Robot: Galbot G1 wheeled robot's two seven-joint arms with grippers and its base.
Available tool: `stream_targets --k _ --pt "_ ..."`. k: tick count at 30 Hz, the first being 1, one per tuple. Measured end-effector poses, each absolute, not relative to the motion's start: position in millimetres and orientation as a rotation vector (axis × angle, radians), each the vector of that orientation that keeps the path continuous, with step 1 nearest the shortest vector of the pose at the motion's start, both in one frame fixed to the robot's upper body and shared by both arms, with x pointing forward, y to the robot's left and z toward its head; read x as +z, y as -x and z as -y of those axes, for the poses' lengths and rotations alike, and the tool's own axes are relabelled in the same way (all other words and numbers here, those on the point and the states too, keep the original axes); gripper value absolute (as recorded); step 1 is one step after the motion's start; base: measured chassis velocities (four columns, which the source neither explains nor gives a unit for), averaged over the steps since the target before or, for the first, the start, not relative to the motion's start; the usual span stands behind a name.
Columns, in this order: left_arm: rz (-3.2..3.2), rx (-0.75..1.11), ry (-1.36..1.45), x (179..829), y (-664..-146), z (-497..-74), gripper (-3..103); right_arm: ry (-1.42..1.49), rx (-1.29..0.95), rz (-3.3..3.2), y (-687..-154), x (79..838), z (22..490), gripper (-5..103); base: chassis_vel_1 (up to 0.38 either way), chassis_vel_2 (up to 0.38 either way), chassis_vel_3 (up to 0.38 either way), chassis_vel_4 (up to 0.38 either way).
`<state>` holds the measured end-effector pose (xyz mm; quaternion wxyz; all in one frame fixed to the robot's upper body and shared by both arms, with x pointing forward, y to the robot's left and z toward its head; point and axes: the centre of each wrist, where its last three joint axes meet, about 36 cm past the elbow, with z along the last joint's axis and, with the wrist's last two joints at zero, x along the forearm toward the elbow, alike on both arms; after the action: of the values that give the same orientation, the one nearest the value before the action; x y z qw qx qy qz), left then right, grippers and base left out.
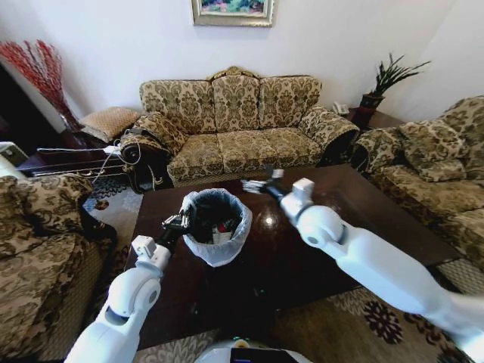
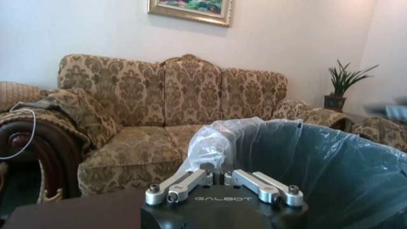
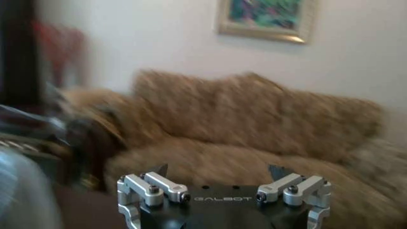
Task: Move to the front of the table and place the trash on the table into the trash bin.
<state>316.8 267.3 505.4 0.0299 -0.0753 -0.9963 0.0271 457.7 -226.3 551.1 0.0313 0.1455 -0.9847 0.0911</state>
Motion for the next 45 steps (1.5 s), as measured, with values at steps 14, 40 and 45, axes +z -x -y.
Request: stream_targets --k 14,40,45 --pt "3.079 0.102 0.235 505.3 -317.4 -267.2 3 0.033 0.145 2.829 -387.8 435.8 333.2 100 0.0 0.0 0.0 0.0" --pt "3.06 0.133 0.245 508.1 -310.9 -260.9 3 -0.154 0.13 2.839 -375.0 430.9 328.1 100 -0.143 -0.152 0.16 0.154" --pt "3.06 0.131 0.249 509.4 -307.6 -259.1 3 -0.262 0.182 2.824 -371.7 432.8 323.6 100 -0.265 -0.265 0.365 0.37"
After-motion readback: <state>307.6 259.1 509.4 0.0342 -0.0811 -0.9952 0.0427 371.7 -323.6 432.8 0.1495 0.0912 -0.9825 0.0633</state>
